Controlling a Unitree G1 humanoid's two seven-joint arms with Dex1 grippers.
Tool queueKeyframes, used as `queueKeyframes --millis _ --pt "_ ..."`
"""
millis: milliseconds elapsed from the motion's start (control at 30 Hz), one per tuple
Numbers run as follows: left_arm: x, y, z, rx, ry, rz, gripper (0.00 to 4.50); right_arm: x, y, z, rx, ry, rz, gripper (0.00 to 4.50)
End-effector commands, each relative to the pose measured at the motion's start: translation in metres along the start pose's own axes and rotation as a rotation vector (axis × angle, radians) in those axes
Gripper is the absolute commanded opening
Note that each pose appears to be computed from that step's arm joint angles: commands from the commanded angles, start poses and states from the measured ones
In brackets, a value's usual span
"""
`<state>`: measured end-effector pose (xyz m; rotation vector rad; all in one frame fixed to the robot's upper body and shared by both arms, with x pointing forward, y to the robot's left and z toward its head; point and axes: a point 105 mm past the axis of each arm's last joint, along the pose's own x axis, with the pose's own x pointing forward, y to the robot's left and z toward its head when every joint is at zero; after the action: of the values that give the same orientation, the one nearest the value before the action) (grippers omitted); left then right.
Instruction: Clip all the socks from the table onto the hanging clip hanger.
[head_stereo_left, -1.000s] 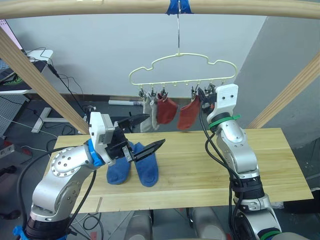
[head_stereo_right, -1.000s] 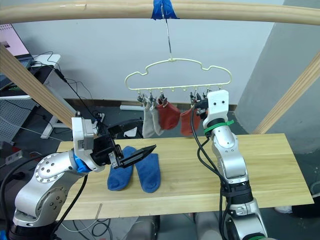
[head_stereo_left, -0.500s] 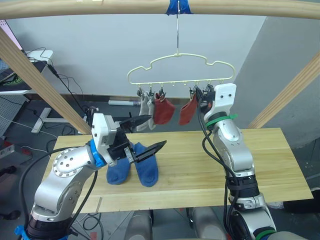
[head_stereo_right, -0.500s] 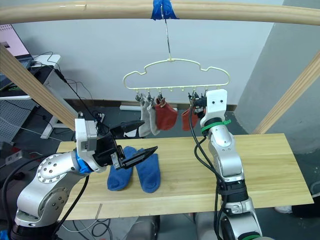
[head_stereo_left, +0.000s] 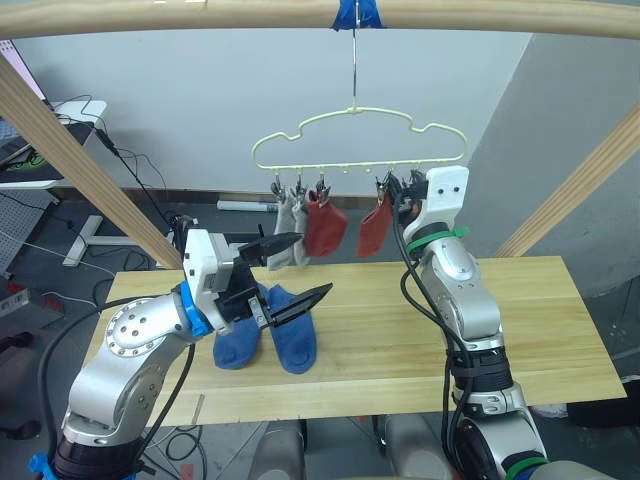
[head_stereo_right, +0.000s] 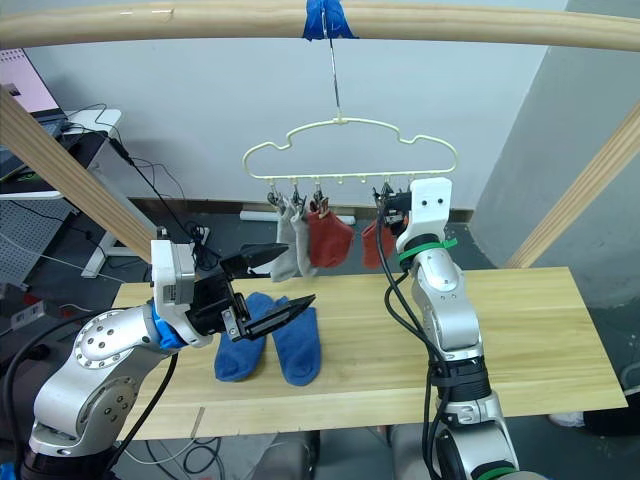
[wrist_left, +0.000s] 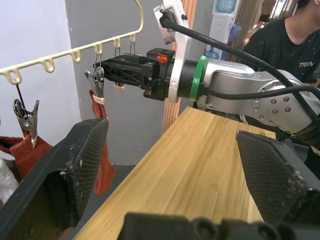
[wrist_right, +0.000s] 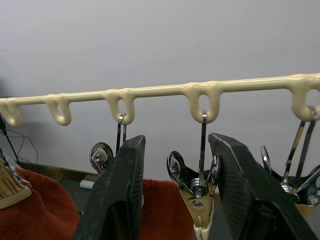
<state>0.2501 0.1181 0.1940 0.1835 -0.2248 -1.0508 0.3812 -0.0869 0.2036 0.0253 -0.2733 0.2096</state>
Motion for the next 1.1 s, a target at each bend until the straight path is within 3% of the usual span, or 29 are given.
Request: queueKeyframes --millis 33,200,367,467,633,767,933,1067,1100 --pt "0.001 -0.003 0.011 0.045 -0.034 -0.007 4.5 0.002 -0.002 0.013 -0.005 -0.044 -0.013 2.09" --pt "0.001 -0.004 0.011 0.042 -0.035 -0.007 4.5 0.002 -0.004 0.012 -0.008 -0.041 -0.016 2.09" --pt "0.002 -0.004 0.011 0.04 -0.037 -0.006 4.5 0.0 -0.007 0.011 -0.014 -0.035 -0.024 0.6" --pt "0.002 -0.005 0.011 0.038 -0.038 -0.005 4.5 0.0 -0.01 0.011 -0.018 -0.035 -0.027 0.04" --pt "0.002 -0.007 0.009 0.029 -0.033 -0.008 4.5 -0.004 -0.015 0.015 0.008 -0.019 0.02 0.04" --pt "-0.002 -0.003 -0.004 0.008 0.023 0.019 4.5 -0.015 -0.008 0.018 0.087 0.066 0.244 0.04" --pt "-0.019 0.01 -0.052 0.05 0.258 0.109 4.5 -0.038 -0.008 0.022 0.246 0.219 0.515 0.04" --pt "-0.026 0.015 -0.069 -0.001 0.316 0.157 4.5 -0.043 -0.012 0.027 0.312 0.257 0.563 0.04" --pt "-0.036 0.02 -0.092 -0.039 0.402 0.199 4.5 -0.045 -0.009 0.028 0.277 0.276 0.623 0.04"
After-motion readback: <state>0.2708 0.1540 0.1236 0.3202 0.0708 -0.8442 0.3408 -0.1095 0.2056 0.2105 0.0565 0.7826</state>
